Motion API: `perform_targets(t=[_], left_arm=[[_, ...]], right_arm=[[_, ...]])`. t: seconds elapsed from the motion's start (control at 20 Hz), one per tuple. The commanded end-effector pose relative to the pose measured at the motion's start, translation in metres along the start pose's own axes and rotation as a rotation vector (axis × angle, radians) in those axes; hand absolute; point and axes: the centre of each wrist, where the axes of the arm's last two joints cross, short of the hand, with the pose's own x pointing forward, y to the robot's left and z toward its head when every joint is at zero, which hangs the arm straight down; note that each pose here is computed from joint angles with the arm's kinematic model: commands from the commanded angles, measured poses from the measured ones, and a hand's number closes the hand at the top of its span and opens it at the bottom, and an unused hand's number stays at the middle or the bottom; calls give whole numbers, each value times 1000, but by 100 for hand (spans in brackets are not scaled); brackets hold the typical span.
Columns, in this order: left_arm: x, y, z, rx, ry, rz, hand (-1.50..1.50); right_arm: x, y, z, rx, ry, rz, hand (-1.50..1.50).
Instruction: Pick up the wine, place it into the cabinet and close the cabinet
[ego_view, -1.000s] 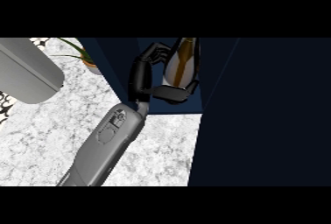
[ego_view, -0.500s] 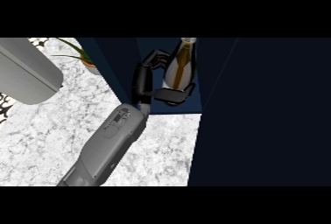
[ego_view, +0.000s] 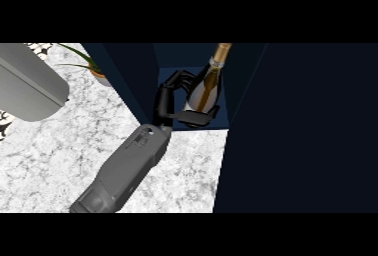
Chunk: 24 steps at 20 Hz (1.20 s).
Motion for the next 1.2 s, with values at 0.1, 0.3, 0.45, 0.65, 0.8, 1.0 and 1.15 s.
perform_targets(t=[0.1, 0.3, 0.45, 0.65, 0.8, 1.0, 1.15], left_arm=[[-5, 4, -16, 55, 7, -33, 150], [-9, 10, -18, 70, 7, 33, 150], [-25, 24, -17, 109, 6, 51, 150], [-23, 20, -16, 121, 43, 126, 150], [-16, 24, -34, 147, 62, 88, 150], [-11, 30, -48, 151, 57, 94, 150], [-17, 44, -47, 146, 60, 71, 150]], right_arm=[[-5, 1, 18, 70, -15, -46, -150], [-2, 14, 18, 62, -21, -35, -150], [7, 6, 7, 70, -8, -37, -150], [1, 2, 18, 57, -15, -44, -150], [1, -1, 26, 61, -4, -55, -150], [6, 5, 9, 74, -25, -52, -150], [7, 5, 20, 85, -23, -42, -150]])
